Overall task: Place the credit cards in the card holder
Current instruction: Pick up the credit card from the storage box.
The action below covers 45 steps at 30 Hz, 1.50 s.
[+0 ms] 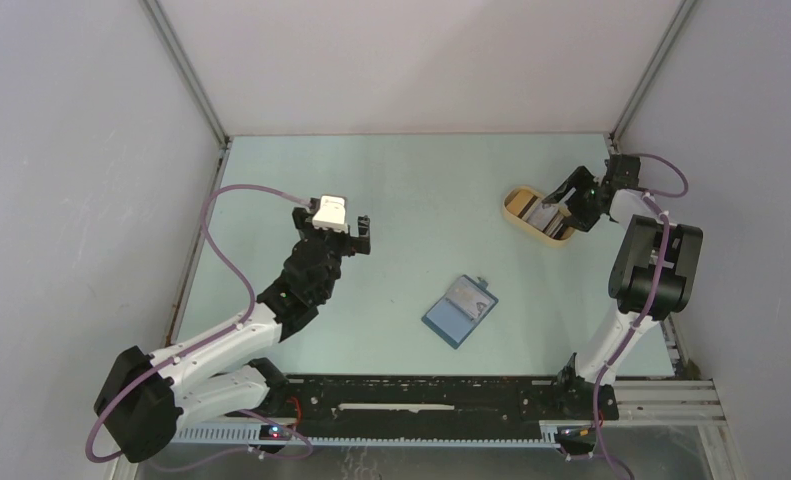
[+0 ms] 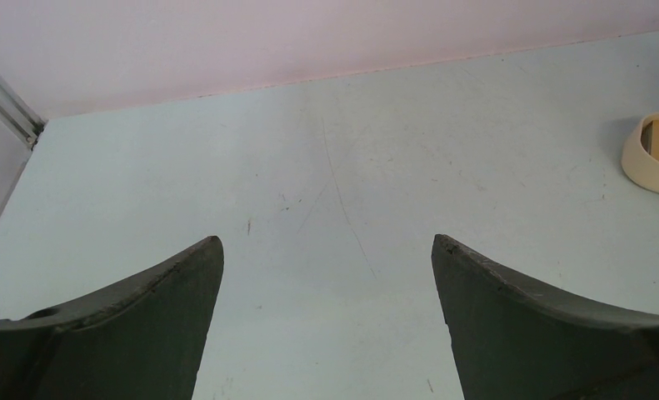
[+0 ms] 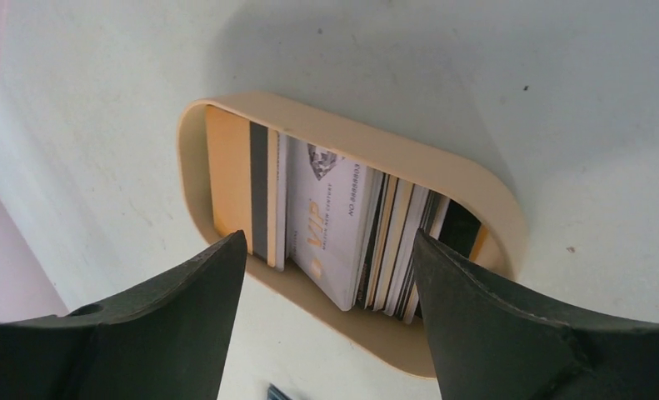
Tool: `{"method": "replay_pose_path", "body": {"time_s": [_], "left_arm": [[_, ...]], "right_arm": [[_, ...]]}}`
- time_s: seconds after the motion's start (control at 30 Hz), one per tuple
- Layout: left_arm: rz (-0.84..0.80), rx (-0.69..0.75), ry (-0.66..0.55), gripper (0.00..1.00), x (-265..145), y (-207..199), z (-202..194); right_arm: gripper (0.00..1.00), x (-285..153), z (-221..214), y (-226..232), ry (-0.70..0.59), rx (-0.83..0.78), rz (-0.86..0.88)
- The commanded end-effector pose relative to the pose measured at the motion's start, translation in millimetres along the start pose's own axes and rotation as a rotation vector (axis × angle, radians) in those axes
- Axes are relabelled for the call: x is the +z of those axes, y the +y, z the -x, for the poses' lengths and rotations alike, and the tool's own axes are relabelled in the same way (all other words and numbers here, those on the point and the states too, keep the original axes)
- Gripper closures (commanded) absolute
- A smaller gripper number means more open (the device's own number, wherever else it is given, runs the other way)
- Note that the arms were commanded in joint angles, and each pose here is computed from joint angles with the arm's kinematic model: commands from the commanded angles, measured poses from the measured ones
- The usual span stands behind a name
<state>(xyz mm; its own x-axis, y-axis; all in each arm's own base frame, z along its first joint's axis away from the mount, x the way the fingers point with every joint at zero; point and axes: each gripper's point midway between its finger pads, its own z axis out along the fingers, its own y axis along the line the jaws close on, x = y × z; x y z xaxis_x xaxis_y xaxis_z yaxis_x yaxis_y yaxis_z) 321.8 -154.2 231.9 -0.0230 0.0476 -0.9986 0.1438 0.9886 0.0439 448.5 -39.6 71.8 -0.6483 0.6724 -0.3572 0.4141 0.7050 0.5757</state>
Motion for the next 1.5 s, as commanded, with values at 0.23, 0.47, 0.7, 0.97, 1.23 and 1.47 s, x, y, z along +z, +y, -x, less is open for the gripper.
{"method": "replay_pose_path", "body": {"time_s": [0.23, 0.47, 0.7, 0.97, 1.23, 1.47], "left_arm": [[-0.001, -0.029, -0.052, 0.00, 0, 2, 18], [-0.002, -0.031, -0.053, 0.00, 0, 1, 17], [-0.002, -0.031, -0.054, 0.00, -1, 2, 18], [-0.002, -0.030, -0.055, 0.00, -1, 2, 18], [-0.003, -0.032, -0.056, 0.00, -1, 2, 18], [-0.005, -0.032, -0.057, 0.00, -1, 2, 18]], "right_arm": [[0.12, -3, 9, 9, -0.086, 0.031, -0.104], [0.04, 1, 12, 11, -0.117, 0.005, -0.195], [0.02, -7, 14, 9, -0.135, 0.001, -0.231], [0.01, -5, 11, -3, -0.108, 0.024, -0.247], [0.03, 7, 5, -6, -0.071, 0.005, -0.223], [0.05, 15, 2, -11, -0.041, 0.001, -0.201]]}}
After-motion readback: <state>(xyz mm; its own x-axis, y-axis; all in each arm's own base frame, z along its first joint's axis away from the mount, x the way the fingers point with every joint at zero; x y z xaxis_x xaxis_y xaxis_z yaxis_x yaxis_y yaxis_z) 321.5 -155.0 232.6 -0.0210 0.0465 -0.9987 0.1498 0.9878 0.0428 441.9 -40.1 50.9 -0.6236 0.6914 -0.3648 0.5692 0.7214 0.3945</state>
